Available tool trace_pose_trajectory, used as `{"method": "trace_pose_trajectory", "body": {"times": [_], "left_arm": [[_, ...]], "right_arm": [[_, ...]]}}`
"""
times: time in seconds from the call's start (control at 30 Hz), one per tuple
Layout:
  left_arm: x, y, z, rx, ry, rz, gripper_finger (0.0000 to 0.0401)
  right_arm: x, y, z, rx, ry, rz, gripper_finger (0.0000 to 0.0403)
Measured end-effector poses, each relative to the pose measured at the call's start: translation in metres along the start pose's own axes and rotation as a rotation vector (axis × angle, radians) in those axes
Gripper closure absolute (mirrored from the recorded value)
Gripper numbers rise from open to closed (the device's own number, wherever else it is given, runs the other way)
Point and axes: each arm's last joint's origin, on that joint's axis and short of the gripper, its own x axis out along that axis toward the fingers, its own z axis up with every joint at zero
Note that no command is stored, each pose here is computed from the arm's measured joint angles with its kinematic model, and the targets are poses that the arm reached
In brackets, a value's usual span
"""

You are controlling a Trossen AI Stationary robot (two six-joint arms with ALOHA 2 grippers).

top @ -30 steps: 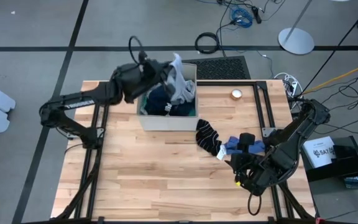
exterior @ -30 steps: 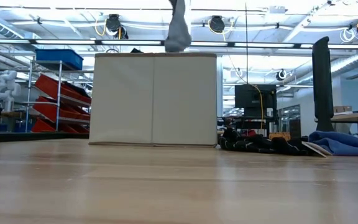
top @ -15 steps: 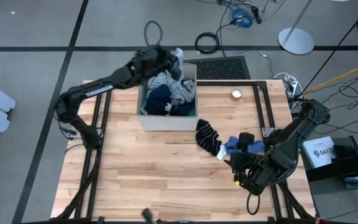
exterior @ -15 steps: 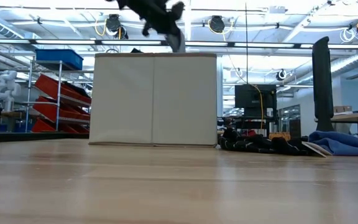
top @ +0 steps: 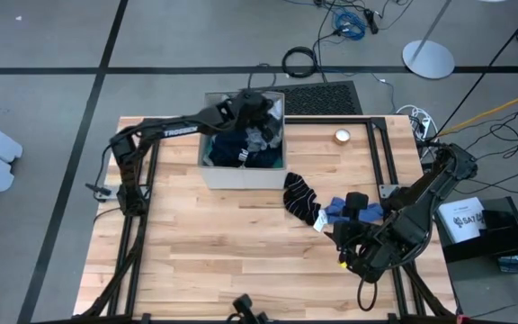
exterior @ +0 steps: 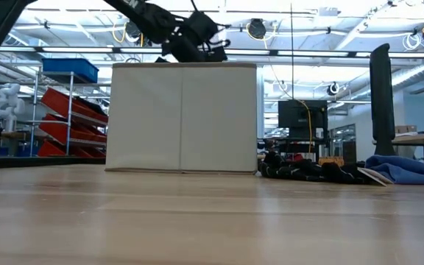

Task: Sort clothes
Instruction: Put the gray sock into the white laundry organizer, then put the black sock into the white laundry organizer

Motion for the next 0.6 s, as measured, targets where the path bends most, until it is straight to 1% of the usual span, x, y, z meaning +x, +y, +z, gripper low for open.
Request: {"method": "trace_pose_trajectory", "body": {"times": [0.17, 0.27, 0.4, 0.6], "left_arm": [[0.007, -0.004, -0.012, 0.013, 0.082, -0.029, 0.0398], [0.006, -0.003, -0.011, 0.014, 0.085, 0.011, 0.0386], [-0.008, 0.000, -0.005, 0.001, 0.081, 0.068, 0.0362], [-0.039, 0.002, 0.003, 0.003, 0.124, 0.066, 0.0312]], "right_arm": [[0.000, 0.000, 0.000, 0.006, -0.001, 0.003, 0.0179], [0.000, 0.001, 0.001, 0.011, -0.003, 0.009, 0.0179], [0.000, 0.001, 0.001, 0.016, -0.006, 0.013, 0.0179], [0.000, 0.001, 0.001, 0.016, -0.007, 0.013, 0.0179]]}}
